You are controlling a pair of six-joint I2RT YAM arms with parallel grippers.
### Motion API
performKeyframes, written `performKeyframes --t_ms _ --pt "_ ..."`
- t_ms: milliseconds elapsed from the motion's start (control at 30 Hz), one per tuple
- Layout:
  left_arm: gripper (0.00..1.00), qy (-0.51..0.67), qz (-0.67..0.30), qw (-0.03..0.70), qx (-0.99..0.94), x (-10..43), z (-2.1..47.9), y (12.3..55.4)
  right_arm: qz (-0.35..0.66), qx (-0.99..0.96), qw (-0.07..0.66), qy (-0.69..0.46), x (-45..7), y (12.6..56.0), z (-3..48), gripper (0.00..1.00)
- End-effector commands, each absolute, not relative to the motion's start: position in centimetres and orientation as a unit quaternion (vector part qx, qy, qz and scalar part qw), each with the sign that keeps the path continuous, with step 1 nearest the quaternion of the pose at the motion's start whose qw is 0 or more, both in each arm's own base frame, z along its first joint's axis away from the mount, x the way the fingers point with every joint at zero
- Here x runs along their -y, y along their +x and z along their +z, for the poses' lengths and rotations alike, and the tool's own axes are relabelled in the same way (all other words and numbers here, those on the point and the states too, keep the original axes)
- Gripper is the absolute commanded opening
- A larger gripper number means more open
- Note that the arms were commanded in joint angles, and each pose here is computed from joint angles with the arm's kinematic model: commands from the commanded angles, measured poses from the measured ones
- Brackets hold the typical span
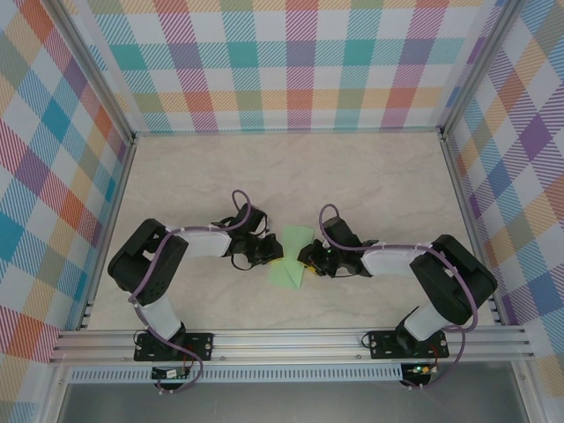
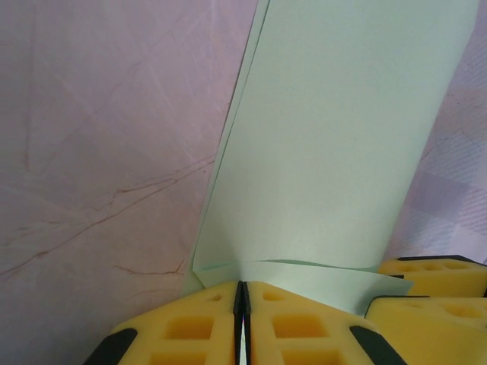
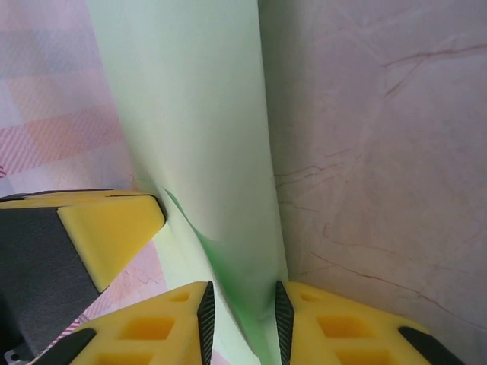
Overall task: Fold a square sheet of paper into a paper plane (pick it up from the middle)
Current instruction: Turn over the paper at the center of the table.
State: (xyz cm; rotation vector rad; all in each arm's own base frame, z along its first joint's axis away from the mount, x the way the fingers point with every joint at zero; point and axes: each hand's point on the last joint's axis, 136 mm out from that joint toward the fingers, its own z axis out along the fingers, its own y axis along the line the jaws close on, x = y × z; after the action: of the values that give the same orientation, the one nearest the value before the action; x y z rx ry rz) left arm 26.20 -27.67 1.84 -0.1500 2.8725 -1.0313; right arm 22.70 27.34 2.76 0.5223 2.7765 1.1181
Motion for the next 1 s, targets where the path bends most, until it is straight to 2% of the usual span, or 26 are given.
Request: performKeyframes --t_ms 0,467,967 --pt "0.11 -0.067 -0.304 0.036 -0.949 26.3 1.1 25.5 0.384 -0.907 0.07 0.159 -27.7 23.2 3.7 0.31" --pt "0.11 -0.095 -0.294 0.041 -0.95 25.1 0.5 25.8 0.351 -0.919 0.071 0.165 -26.6 22.9 3.1 0.36" --pt "0.11 -0.11 -0.298 0.036 -0.947 24.7 0.1 25.6 0.402 -0.904 0.054 0.139 -28.9 23.1 3.1 0.3"
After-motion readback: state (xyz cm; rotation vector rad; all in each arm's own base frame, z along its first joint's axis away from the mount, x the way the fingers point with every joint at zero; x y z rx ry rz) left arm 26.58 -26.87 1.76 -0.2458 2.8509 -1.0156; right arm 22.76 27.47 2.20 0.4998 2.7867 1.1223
